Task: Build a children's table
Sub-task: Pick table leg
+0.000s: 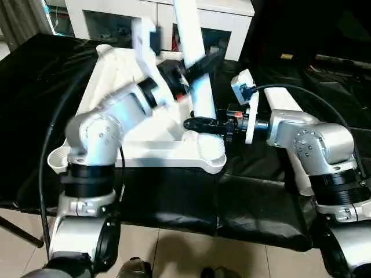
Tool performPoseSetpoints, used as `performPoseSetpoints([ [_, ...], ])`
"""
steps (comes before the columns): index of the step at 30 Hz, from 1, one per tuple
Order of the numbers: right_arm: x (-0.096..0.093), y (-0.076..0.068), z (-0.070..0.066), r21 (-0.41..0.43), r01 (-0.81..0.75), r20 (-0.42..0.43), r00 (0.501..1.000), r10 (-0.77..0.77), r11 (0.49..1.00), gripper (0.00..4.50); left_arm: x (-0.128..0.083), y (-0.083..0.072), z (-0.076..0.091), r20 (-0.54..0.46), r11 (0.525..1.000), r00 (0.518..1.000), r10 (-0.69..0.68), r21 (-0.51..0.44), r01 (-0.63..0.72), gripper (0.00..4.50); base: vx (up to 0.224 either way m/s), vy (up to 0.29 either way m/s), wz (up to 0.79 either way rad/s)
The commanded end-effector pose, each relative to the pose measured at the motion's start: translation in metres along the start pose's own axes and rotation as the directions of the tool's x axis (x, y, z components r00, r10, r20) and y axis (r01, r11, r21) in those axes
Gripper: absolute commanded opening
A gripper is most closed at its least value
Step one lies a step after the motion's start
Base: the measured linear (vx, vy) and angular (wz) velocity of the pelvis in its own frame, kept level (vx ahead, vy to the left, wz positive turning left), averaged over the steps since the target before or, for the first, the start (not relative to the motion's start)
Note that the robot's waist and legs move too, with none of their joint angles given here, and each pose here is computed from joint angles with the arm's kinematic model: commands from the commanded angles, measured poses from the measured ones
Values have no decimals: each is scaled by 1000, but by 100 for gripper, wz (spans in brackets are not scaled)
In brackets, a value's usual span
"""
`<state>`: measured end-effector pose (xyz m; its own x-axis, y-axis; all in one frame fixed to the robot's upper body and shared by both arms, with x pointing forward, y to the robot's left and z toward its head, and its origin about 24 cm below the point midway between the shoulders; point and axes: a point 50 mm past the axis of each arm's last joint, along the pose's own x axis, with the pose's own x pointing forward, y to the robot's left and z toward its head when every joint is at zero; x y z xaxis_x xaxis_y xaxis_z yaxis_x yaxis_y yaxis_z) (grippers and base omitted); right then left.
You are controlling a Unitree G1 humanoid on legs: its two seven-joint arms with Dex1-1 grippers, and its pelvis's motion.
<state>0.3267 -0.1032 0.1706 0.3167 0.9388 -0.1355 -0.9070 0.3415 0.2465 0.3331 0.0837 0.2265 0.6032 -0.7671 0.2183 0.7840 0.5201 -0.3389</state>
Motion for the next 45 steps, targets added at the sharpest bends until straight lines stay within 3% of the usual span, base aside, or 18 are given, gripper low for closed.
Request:
performPoseSetpoints([
  [1, -2, -1, 7, -26, 17, 34, 999, -17, 1000, 188, 0, -2, 2, 4, 1000, 1000, 15, 17, -15, 239, 0, 0, 0],
  [9, -1, -4, 8, -40, 40, 38, 999, -38, 998, 188, 0, 2, 9, 41, 997, 997, 60, 39, -61, 188, 0, 0, 0],
  [15, -1, -5, 9, -83, 52, 43, 998, -49, 995, 188, -1, -2, 9, 32, 998, 999, 12, 61, -13, 185, 0, 0, 0],
  [16, -1, -4, 10, -79, 37, 57, 998, -32, 996, 244, -1, -4, 9, 30, 998, 1000, -7, 69, 5, 185, 0, 0, 0],
  [22, -6, 2, 13, -102, -38, 39, 998, 42, 994, 300, -3, -15, 8, -13, 984, 989, -147, 95, 148, 184, 0, 0, 0],
  [30, -18, 9, 8, -128, -170, -81, 984, 160, 977, 306, -8, -22, 6, -81, 958, 960, -269, 85, 275, 184, 0, 0, 0],
  [45, -14, 12, 4, -101, -235, -109, 968, 224, 967, 306, -10, -36, 1, -123, 916, 914, -386, 64, 395, 184, 0, 0, 0],
])
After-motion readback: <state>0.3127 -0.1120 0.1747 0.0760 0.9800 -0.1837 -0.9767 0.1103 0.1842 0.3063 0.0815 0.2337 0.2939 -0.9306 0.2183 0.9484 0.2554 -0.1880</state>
